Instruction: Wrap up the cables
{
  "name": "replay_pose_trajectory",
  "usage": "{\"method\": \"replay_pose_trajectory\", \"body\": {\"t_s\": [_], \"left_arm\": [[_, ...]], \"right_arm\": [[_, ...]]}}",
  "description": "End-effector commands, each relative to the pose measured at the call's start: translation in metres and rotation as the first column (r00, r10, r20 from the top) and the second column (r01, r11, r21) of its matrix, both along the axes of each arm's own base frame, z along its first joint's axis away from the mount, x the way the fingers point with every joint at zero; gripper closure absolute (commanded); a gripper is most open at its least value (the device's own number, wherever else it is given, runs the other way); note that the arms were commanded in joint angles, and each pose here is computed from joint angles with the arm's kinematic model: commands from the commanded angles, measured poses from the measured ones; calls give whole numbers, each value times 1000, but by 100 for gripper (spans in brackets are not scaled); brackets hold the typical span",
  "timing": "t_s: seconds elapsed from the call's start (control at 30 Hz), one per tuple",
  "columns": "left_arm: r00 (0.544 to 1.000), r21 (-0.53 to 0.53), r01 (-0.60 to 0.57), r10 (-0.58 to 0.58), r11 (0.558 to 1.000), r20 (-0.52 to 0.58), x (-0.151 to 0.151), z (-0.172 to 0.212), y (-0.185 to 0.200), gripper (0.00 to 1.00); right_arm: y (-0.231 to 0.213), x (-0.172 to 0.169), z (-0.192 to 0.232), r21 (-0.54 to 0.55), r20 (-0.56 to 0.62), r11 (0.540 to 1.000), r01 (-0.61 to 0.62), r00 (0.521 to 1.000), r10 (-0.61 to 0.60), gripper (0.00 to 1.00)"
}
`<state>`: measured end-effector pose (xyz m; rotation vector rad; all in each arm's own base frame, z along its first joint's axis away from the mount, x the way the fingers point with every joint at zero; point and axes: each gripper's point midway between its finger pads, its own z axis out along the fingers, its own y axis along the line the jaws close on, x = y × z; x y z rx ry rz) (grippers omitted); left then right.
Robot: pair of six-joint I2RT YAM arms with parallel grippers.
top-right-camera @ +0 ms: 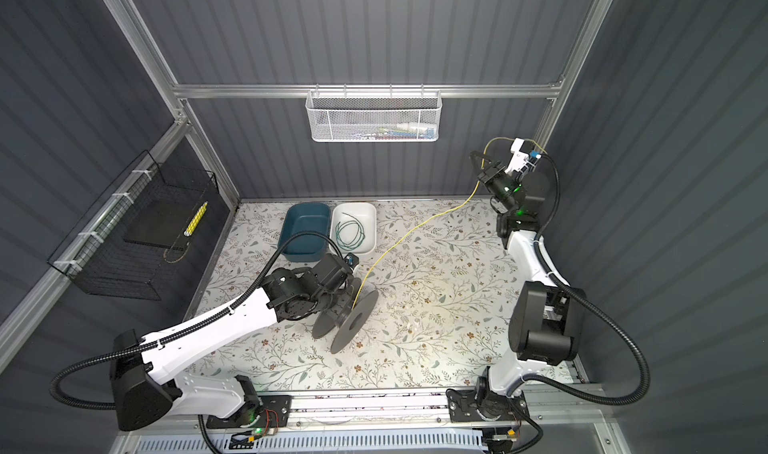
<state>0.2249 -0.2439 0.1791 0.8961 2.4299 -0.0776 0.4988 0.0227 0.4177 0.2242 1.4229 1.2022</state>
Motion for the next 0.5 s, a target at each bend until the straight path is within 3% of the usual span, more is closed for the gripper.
{"method": "replay_pose_trajectory", "body": {"t_s": [0.0,0.2,0.3,0.37,0.47], "left_arm": [[1000,69,10,-8,998,-28,-10,-10,15,100],[999,60,6,-4,998,-34,-10,-9,12,100],[999,62,6,-4,998,-33,-10,-9,12,100],[1000,75,4,-2,997,-31,-10,-8,16,100],[1000,94,-2,3,996,-12,-11,0,25,100]], "right_arm": [[3,-14,23,-43,60,999,-25,998,27,85],[-18,-10,18,-33,37,999,13,999,-12,82],[-27,-9,14,-33,23,999,29,999,-29,88],[-37,-9,13,-24,12,998,55,998,-54,100],[-50,-7,7,-26,-11,994,110,994,-110,100]]}}
